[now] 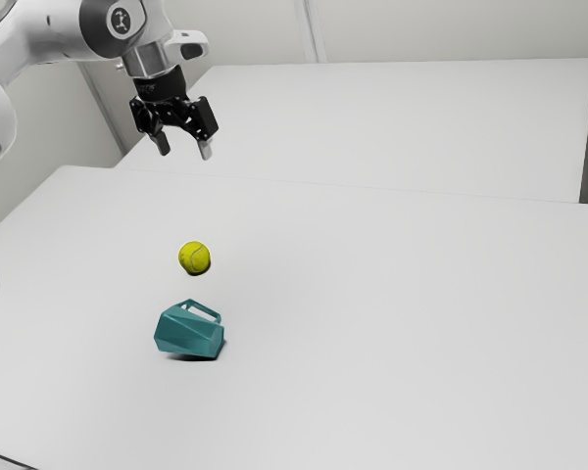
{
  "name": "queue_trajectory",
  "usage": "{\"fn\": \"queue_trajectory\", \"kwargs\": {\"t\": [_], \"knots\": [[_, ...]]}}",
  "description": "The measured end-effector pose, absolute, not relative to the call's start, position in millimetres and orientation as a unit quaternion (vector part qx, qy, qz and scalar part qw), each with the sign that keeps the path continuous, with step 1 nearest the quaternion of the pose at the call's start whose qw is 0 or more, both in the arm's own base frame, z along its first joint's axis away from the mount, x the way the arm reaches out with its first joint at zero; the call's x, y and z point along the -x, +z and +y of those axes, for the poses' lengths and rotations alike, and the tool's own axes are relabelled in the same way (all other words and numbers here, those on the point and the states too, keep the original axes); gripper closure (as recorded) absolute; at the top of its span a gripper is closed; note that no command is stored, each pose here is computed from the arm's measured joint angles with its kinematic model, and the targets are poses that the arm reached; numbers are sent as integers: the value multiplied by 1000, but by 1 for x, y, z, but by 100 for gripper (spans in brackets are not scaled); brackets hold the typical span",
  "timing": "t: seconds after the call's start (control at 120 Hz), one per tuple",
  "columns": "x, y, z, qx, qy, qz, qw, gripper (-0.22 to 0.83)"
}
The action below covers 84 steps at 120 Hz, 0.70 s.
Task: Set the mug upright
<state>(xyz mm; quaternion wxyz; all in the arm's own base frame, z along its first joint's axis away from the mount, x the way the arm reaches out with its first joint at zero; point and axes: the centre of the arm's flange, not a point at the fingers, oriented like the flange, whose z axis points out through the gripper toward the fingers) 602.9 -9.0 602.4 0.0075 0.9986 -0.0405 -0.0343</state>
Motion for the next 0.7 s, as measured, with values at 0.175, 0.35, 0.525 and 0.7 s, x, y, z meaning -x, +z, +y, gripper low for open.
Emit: {"fn": "queue_trajectory", "kwargs": {"t": [0.175,0.35,0.525,0.7], "knots": [[-602,604,-12,-998,-34,-47,9,0],[-598,601,-9,-998,-39,-48,9,0],[-562,584,-2,-996,-73,-42,19,0],[-511,580,15,-995,-84,-25,50,0]]}}
